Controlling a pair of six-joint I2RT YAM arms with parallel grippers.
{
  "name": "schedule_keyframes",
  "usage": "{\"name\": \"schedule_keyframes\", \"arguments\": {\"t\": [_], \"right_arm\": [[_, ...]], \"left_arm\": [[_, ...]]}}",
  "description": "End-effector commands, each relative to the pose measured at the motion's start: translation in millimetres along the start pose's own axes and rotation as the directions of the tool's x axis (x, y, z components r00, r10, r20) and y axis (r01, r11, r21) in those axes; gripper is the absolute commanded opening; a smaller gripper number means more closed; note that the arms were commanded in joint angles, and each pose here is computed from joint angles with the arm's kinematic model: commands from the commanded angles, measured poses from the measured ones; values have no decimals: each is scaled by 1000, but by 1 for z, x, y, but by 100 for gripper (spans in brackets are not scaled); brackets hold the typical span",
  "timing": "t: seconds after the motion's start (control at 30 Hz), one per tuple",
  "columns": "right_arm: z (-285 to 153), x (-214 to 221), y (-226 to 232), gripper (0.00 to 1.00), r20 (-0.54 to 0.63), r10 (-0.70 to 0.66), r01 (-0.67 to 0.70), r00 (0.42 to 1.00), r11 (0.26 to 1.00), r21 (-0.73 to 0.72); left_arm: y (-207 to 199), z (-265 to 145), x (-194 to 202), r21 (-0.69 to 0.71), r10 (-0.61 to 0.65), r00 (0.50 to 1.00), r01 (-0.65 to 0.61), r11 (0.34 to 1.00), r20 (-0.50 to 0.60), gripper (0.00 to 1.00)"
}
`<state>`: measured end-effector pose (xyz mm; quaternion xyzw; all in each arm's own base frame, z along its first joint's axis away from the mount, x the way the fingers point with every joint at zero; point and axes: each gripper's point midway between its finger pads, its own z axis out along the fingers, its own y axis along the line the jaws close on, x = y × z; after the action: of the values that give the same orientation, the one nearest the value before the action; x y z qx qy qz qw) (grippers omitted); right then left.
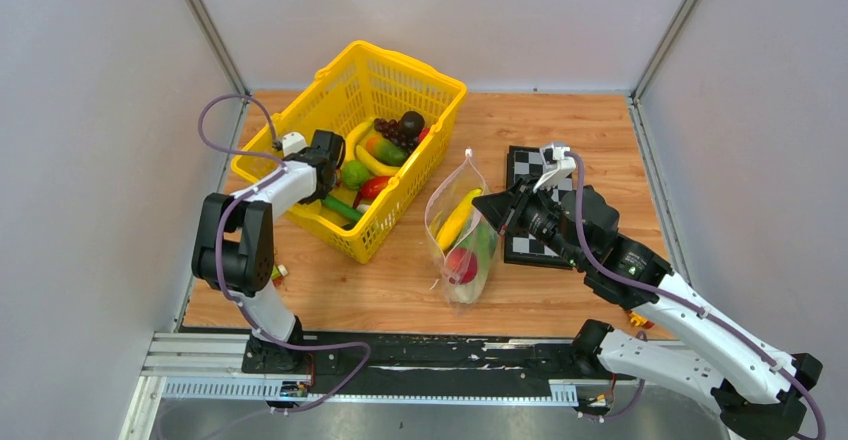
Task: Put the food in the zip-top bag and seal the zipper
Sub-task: Pick up the fake fruit from the bin.
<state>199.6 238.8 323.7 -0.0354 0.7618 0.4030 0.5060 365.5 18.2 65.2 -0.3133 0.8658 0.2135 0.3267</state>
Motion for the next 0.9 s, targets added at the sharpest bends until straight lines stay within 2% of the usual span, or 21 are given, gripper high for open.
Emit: {"name": "schedule_keyframes", "arguments": {"t": [0.0, 0.1, 0.23, 0.43, 0.6, 0.67, 0.73, 0.87], "right_arm": [[-1, -11, 5, 0, 43, -5, 6, 999, 1000, -18], [-1, -10, 6, 0, 39, -3, 4, 999, 1000, -21], [0, -9, 6, 0, 35, -1, 2, 999, 1000, -22], [2, -8, 6, 0, 33, -2, 2, 999, 1000, -21], [3, -8, 6, 0, 33, 2, -1, 999, 1000, -20], [3, -7, 6, 0, 32, 1, -1, 999, 1000, -21], [4, -7, 6, 0, 31, 2, -1, 1000, 1000, -22], [4, -6, 6, 0, 30, 1, -1, 1000, 1000, -22]], "left_arm": [[9, -6, -11, -5, -63, 997, 63, 998, 42, 46], [14, -13, -14, 7, -71, 996, 70, 997, 53, 28], [19, -31, -29, 51, -89, 993, 85, 995, 82, 16], [22, -68, -56, 197, -135, 981, 106, 975, 139, 11], [20, -103, -73, 362, -204, 964, 131, 923, 171, 9], [7, -124, -80, 484, -205, 964, 98, 870, 172, 10], [-9, -151, -91, 613, -190, 963, 35, 789, 190, 11], [-31, -218, -109, 822, -213, 960, -29, 568, 182, 10]]}}
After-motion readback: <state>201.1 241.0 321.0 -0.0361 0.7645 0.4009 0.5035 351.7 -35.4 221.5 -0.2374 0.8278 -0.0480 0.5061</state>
